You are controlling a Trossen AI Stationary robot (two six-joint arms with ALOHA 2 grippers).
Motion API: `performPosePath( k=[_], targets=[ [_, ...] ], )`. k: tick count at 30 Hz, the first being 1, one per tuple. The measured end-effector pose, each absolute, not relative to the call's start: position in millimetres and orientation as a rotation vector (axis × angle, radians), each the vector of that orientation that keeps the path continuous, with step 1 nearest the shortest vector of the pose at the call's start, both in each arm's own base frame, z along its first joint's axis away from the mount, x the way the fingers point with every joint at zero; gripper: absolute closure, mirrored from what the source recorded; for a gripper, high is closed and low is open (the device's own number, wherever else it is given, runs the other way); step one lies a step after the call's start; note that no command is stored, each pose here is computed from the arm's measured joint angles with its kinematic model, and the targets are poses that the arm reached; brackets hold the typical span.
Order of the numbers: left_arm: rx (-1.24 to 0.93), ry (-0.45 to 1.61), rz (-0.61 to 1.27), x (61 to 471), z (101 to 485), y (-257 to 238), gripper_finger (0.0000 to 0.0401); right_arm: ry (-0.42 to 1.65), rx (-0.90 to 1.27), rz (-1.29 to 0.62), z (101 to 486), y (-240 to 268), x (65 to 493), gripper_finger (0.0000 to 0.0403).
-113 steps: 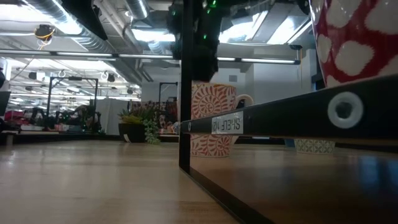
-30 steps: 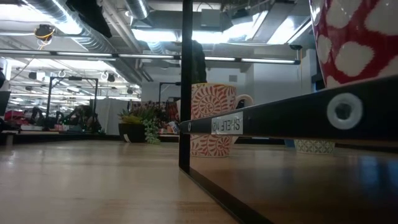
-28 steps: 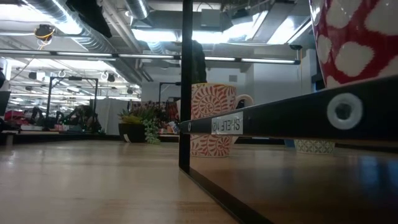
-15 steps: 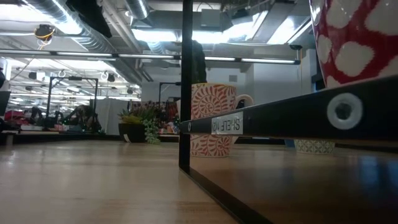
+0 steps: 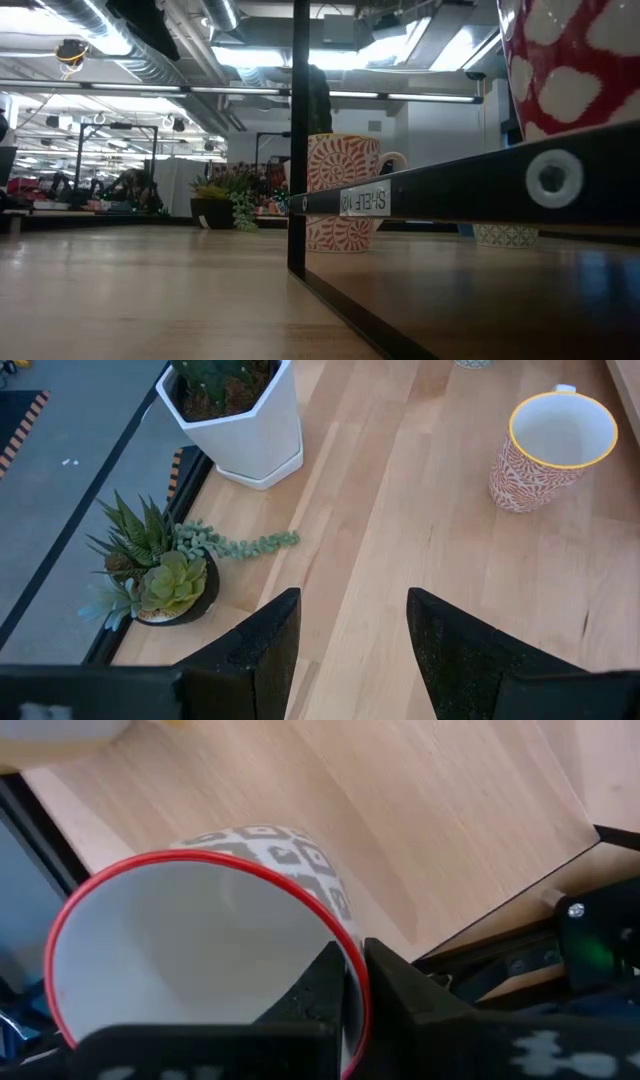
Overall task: Place coffee mugs
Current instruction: Put the gray mug on the shelf, then put the blue mug on the shelf
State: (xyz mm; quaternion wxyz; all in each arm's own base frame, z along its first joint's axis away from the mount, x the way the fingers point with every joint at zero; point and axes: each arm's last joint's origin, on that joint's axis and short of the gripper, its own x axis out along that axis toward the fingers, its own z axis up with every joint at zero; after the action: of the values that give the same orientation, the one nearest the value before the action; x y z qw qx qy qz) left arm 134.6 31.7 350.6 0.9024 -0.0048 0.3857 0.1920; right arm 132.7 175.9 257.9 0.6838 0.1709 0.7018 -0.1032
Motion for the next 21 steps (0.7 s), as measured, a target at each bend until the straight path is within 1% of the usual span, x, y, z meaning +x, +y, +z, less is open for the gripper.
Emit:
performPosePath(
  k=[5,7,16,18,21],
  targets=[
    [-0.027,0.794,0.405,134.6,350.6,31.7,0.0222,1.581,0.393,-0.215,258.1,177.0,133.0,0.0383],
    [-0.028,0.794,0.405,134.7,350.6,31.7,0.0222,1.581,0.399,-0.207,258.3,177.7,133.4,0.0376],
    [-0.028,0.795,0.404,134.6,350.5,31.6,0.0222,1.59,0.41,-0.194,259.1,178.5,133.4,0.0292],
    [-0.027,0.795,0.405,134.6,350.5,31.7,0.0222,1.59,0.41,-0.194,259.1,178.5,133.4,0.0281],
    [-0.027,0.794,0.405,134.6,350.5,31.7,0.0222,1.587,0.414,-0.189,260.3,177.7,132.8,0.0275]
  ],
)
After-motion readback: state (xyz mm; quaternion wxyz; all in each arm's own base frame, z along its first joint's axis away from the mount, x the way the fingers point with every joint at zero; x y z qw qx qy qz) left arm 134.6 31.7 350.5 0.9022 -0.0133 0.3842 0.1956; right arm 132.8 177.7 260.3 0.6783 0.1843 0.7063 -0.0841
